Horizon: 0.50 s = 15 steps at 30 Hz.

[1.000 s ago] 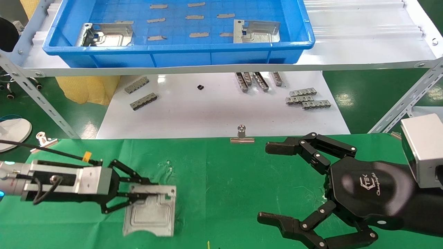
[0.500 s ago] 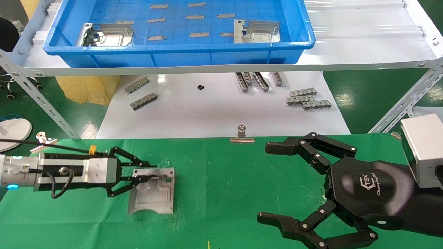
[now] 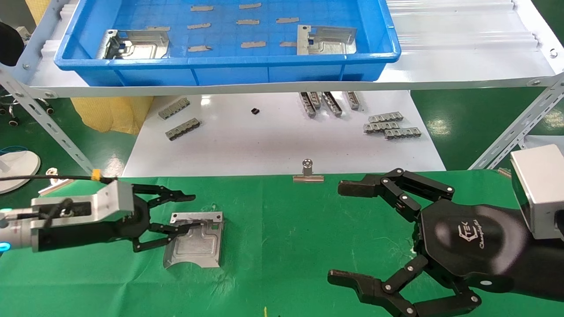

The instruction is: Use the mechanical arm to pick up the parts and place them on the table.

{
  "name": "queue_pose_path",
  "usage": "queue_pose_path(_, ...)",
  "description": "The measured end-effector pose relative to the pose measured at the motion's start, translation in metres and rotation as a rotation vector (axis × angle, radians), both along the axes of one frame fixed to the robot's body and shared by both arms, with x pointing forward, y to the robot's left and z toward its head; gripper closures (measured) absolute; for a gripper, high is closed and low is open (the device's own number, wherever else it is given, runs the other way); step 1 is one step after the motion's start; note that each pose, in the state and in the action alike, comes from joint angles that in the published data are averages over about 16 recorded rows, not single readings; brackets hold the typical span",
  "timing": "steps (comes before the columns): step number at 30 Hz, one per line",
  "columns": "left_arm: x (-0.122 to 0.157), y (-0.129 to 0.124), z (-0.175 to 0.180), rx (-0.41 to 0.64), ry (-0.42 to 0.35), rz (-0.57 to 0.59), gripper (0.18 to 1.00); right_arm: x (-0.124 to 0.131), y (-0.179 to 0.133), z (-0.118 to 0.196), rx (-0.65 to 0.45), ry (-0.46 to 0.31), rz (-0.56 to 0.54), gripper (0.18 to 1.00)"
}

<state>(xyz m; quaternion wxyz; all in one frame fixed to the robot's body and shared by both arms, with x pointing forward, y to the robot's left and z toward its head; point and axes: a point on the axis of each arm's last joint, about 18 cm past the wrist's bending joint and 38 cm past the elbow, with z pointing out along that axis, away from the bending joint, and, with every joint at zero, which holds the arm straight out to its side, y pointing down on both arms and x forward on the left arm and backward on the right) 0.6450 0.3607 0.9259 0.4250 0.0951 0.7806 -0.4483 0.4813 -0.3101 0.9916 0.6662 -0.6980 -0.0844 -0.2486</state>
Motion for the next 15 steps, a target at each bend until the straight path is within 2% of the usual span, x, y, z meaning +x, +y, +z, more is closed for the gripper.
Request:
queue_pose_path(6,-0.004,0.0012,-0.003,-0.063,0.045,0.002,0.595,0.0,0.0,0.0,0.0,0.0,0.0,0.179)
queue_pose_path(15,-0.006,-0.0019,-0.0006,-0.094,0.048,-0.015,0.399,0.0,-0.0001,0.0,0.0,0.0,0.0,0.179)
